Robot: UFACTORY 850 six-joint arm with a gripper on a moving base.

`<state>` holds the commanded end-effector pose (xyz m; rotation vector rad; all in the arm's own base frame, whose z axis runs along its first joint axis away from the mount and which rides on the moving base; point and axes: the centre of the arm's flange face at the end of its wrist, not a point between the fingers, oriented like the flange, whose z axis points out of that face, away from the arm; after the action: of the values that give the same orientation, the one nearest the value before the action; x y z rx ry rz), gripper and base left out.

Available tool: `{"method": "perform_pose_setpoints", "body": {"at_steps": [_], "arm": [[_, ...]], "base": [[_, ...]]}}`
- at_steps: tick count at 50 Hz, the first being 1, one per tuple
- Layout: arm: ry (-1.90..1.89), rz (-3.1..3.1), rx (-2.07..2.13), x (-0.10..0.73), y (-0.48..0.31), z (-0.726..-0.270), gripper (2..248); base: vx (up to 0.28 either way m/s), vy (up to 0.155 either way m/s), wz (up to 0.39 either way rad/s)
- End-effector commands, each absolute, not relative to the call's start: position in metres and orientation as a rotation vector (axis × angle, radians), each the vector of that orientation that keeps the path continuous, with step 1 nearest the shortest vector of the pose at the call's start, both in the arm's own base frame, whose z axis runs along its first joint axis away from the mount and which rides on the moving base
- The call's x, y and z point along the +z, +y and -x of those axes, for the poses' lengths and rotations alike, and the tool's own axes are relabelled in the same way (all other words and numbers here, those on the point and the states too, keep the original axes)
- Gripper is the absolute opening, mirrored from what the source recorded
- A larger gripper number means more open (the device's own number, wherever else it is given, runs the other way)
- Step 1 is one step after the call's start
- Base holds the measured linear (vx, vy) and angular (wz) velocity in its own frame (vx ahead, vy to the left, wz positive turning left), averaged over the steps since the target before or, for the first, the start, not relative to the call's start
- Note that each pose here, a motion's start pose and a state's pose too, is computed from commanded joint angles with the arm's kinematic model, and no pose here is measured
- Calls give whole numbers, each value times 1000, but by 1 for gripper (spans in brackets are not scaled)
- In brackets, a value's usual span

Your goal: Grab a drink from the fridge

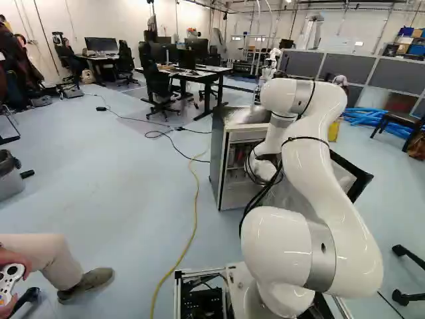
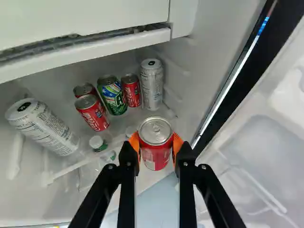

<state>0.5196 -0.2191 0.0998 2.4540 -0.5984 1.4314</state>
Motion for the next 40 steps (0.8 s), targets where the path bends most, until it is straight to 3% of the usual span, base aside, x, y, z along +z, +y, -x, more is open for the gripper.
{"method": "perform_pose_setpoints", "body": {"at_steps": [40], "arm": [[-583,-2503,1382,169,-178,-442,88]], "base": [[0,0,0]]}}
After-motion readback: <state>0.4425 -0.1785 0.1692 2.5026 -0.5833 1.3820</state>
